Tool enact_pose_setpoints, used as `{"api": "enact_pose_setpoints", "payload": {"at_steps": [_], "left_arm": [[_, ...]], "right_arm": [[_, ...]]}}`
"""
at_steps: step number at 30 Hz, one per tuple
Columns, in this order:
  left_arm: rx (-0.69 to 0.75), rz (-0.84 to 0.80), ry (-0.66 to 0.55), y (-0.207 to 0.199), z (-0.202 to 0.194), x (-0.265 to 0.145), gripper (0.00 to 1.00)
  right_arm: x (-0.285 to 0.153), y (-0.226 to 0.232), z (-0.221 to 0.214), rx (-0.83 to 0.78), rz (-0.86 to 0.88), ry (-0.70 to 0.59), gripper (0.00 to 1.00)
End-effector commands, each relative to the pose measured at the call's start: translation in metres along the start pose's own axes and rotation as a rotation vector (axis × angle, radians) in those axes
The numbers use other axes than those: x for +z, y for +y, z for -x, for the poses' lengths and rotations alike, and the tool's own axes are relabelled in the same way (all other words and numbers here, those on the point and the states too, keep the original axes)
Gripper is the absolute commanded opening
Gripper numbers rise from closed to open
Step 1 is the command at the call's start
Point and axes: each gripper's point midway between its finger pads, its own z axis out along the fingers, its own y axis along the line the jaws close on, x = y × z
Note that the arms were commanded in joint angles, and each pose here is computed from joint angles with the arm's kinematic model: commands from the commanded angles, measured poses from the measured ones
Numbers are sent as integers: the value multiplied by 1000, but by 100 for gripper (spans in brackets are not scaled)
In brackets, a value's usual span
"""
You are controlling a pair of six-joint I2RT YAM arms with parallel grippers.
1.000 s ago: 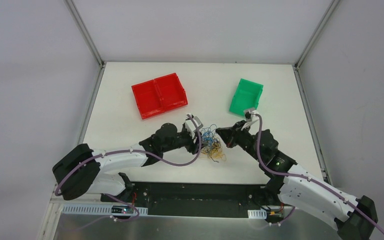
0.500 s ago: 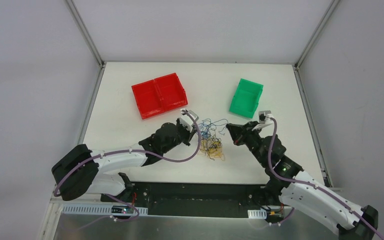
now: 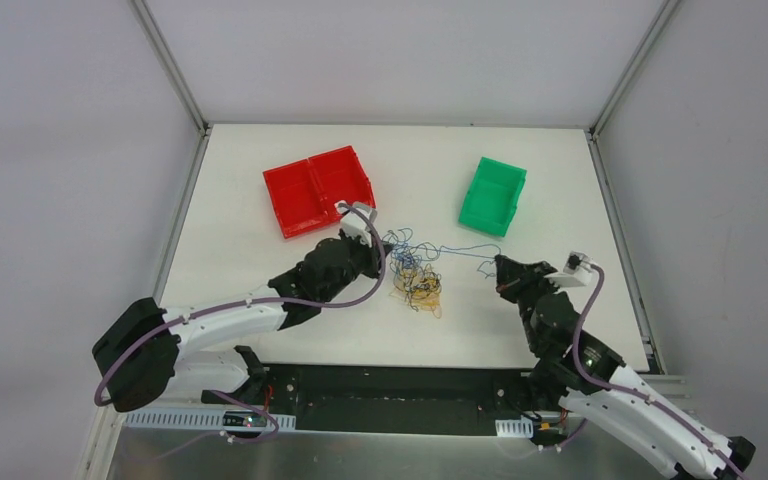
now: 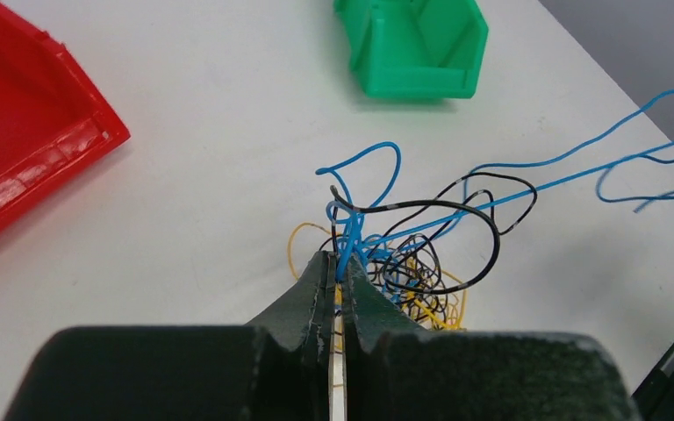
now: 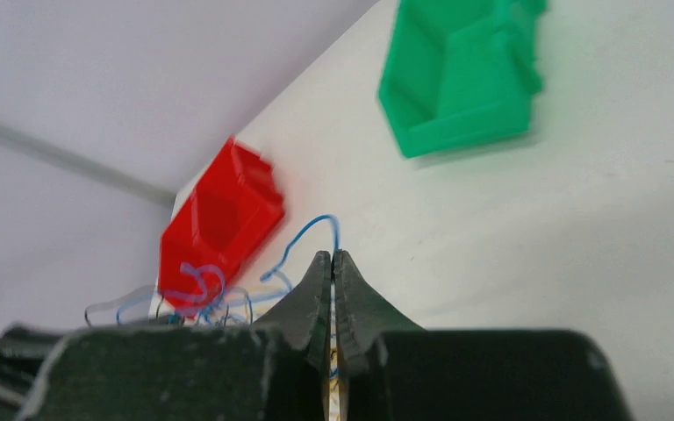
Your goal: Untangle the cables
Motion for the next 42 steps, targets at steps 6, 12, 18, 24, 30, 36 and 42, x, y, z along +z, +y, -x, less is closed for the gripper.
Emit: {"api": "enact_pose_setpoints", "payload": {"at_steps": [6,12,18,24,30,36,42], "left_arm": [[-8,265,123,76,-17,-8,6],[-15,122,68,53,-6,-12,9],[-8,-90,-1,20,7,-22,7],[-1,-118,-42,18,13,-33,7],[-4,-117,-44,19,12,-35,7],[-2,-112,-33,20,10,-35,7],[2,-109,-24,20,8,-33,7]], "right_arm": [[-11,-22,69,86,-91,-298,0],[9,24,33,-115,18,-65,0],[25,65,-32,-315,178,233,43],[39,67,-76,-455,200,394,63],[61,56,-105,-534,167,492,56],[79,44,-117,-526,140,550,61],[96,40,-133,-587,120,584,67]]}}
